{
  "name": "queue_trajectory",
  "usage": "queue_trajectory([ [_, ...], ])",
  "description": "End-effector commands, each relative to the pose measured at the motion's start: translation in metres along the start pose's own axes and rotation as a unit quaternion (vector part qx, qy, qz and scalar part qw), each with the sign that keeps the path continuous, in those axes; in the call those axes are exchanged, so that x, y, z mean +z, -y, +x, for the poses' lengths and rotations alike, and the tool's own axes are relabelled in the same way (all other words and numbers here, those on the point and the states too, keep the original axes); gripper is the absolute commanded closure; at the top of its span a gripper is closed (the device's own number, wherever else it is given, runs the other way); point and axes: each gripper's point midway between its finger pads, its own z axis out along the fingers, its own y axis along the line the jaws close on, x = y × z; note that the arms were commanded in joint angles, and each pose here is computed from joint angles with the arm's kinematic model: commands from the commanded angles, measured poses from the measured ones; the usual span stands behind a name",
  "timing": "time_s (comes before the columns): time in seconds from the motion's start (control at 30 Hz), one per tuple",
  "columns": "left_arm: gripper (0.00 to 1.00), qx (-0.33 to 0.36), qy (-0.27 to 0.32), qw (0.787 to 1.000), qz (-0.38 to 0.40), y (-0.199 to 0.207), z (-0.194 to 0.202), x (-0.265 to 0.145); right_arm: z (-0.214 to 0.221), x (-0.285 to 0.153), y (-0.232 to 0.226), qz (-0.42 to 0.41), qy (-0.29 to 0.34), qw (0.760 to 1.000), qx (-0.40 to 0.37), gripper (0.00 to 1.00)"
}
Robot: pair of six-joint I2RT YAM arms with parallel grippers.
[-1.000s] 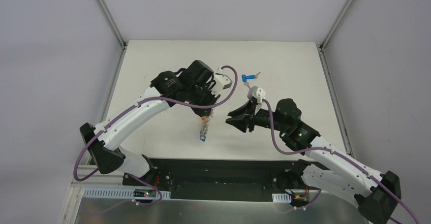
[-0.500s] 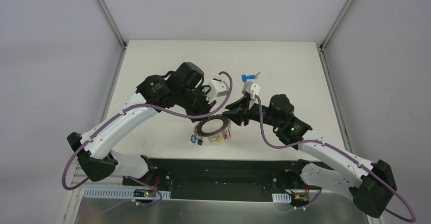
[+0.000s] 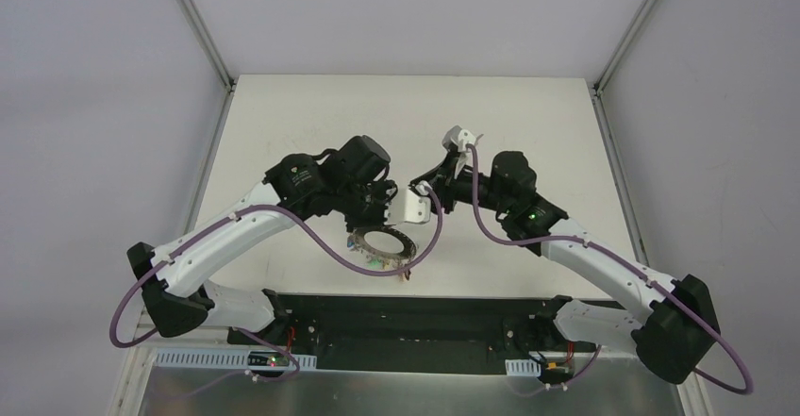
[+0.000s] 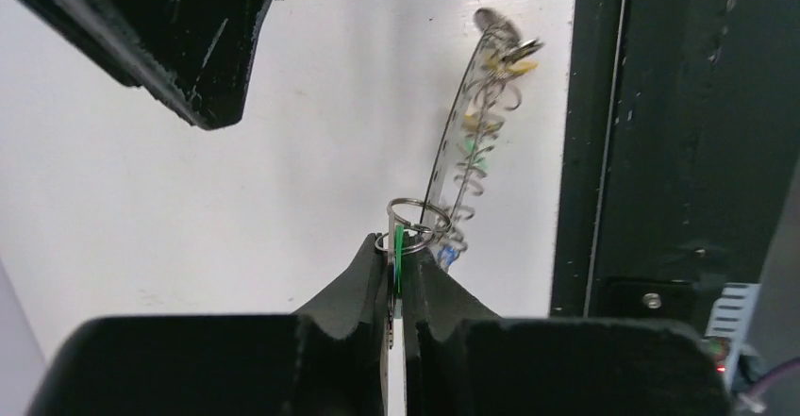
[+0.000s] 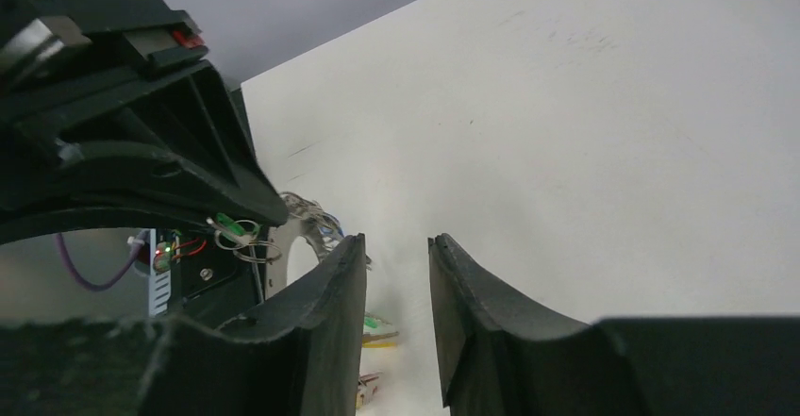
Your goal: Remove the keys from the keyring
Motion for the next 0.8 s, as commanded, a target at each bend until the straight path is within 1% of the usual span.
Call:
queue_trajectory([
  [0.0,1.00,0.150,0.033,0.987,-0.047,-0.019,-0.008,-0.001,-0.021,-0.002,-0.025,-0.062,0.020,0.998,-0.005,0.64],
  [0.07,1.00,0.193,0.050,0.978,-0.059,-0.021,-0.010,0.004,-0.018,-0.007,-0.031,-0.076,0.019,0.997,-0.013,0.64],
  [0.17,1.00,0.227,0.092,0.965,-0.093,-0.026,-0.019,0.010,-0.008,-0.016,-0.037,-0.089,0.016,0.995,-0.031,0.65],
  [0.2,1.00,0.241,0.113,0.958,-0.109,-0.028,-0.026,0.010,-0.005,-0.018,-0.037,-0.089,0.016,0.995,-0.036,0.65],
  [0.3,1.00,0.272,0.132,0.944,-0.129,-0.031,-0.030,0.016,0.003,-0.024,-0.039,-0.090,0.013,0.995,-0.043,0.65],
  [0.47,1.00,0.297,0.146,0.931,-0.153,-0.039,-0.038,0.021,0.011,-0.026,-0.044,-0.109,-0.005,0.993,-0.049,0.66],
  [0.57,1.00,0.300,0.155,0.927,-0.164,-0.046,-0.045,0.023,0.013,-0.024,-0.048,-0.130,-0.010,0.990,-0.057,0.65],
  [0.77,1.00,0.306,0.170,0.922,-0.169,-0.057,-0.055,0.027,0.017,-0.014,-0.036,-0.119,-0.020,0.990,-0.073,0.61],
])
